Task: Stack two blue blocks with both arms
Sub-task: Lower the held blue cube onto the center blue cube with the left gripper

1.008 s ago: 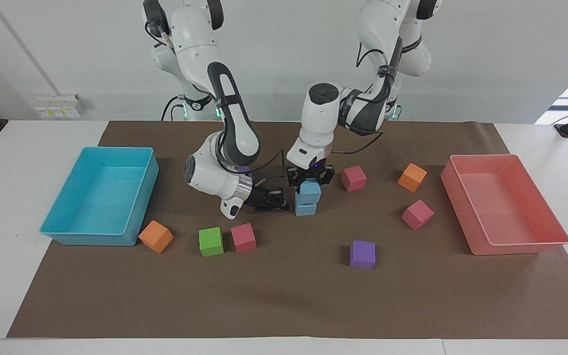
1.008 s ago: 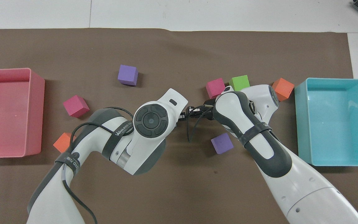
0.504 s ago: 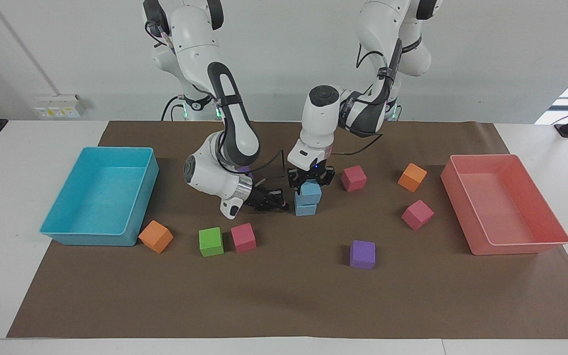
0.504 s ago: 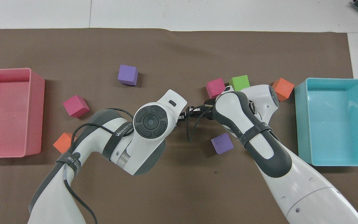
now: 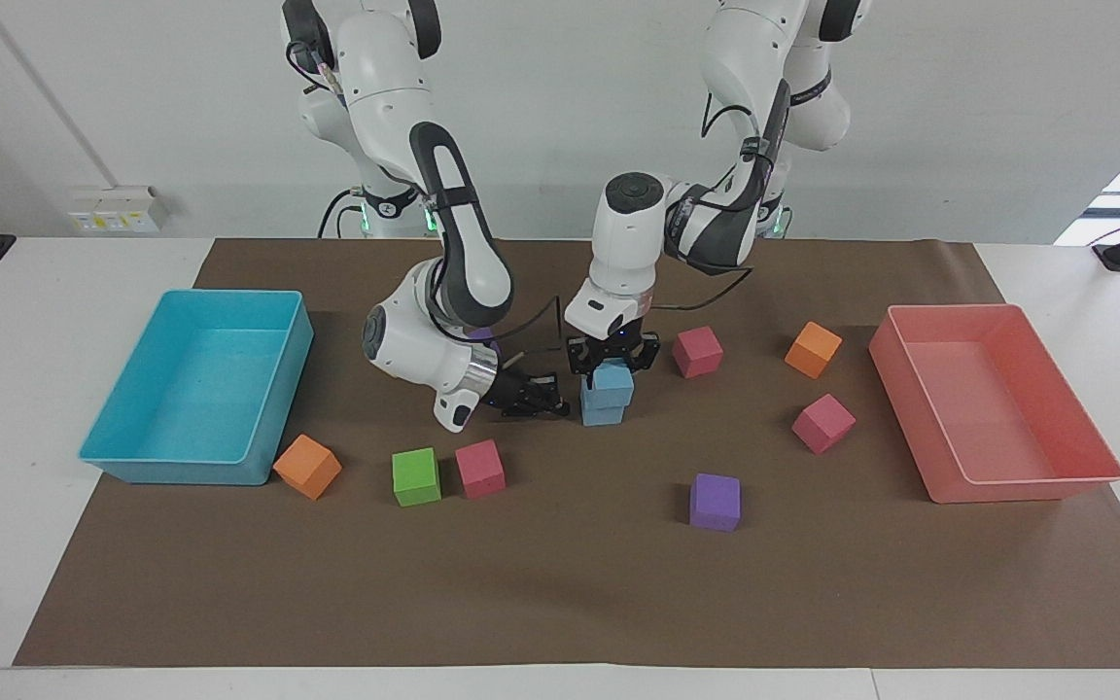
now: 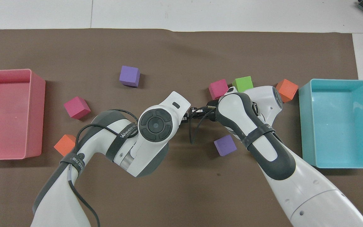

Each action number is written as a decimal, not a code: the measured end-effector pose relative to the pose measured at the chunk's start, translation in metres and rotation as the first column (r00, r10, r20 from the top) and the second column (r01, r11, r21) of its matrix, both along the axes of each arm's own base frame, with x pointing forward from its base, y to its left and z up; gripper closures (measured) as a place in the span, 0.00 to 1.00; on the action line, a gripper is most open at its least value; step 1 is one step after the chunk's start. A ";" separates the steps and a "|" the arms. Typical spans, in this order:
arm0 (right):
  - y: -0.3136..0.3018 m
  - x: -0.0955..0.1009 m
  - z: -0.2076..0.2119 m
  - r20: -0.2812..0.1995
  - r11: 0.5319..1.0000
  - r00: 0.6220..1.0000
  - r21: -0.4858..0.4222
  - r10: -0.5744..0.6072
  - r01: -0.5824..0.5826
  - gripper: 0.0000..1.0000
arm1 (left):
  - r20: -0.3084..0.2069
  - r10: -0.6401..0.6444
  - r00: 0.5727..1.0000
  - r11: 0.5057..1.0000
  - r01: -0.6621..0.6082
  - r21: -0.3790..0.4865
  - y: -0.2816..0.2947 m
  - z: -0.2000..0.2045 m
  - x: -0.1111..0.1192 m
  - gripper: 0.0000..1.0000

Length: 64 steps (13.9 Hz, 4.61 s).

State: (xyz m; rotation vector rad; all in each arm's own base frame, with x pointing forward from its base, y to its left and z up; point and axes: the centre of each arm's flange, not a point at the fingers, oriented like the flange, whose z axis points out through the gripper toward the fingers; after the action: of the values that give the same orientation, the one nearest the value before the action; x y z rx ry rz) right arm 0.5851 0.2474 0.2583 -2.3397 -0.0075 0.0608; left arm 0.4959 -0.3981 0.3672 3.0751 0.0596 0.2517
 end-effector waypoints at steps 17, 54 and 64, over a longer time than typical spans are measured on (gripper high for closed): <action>0.000 0.000 0.000 0.000 1.000 1.000 0.000 0.000 0.000 0.99 | 0.002 -0.013 1.000 1.000 0.013 -0.004 -0.006 -0.005 -0.005 0.42; 0.006 -0.002 0.000 0.008 1.000 1.000 -0.006 0.003 -0.003 0.99 | 0.013 -0.001 1.000 1.000 0.001 0.019 -0.006 -0.007 -0.007 0.32; 0.006 -0.002 0.000 0.008 1.000 1.000 -0.006 0.003 -0.003 0.99 | 0.022 0.003 1.000 1.000 -0.004 0.013 -0.004 -0.004 -0.004 0.00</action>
State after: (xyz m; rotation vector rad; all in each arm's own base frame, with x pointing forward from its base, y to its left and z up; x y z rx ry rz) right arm 0.5834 0.2530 0.2586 -2.3461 -0.0149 0.0528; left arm 0.4919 -0.4024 0.3628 3.0847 0.0626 0.2877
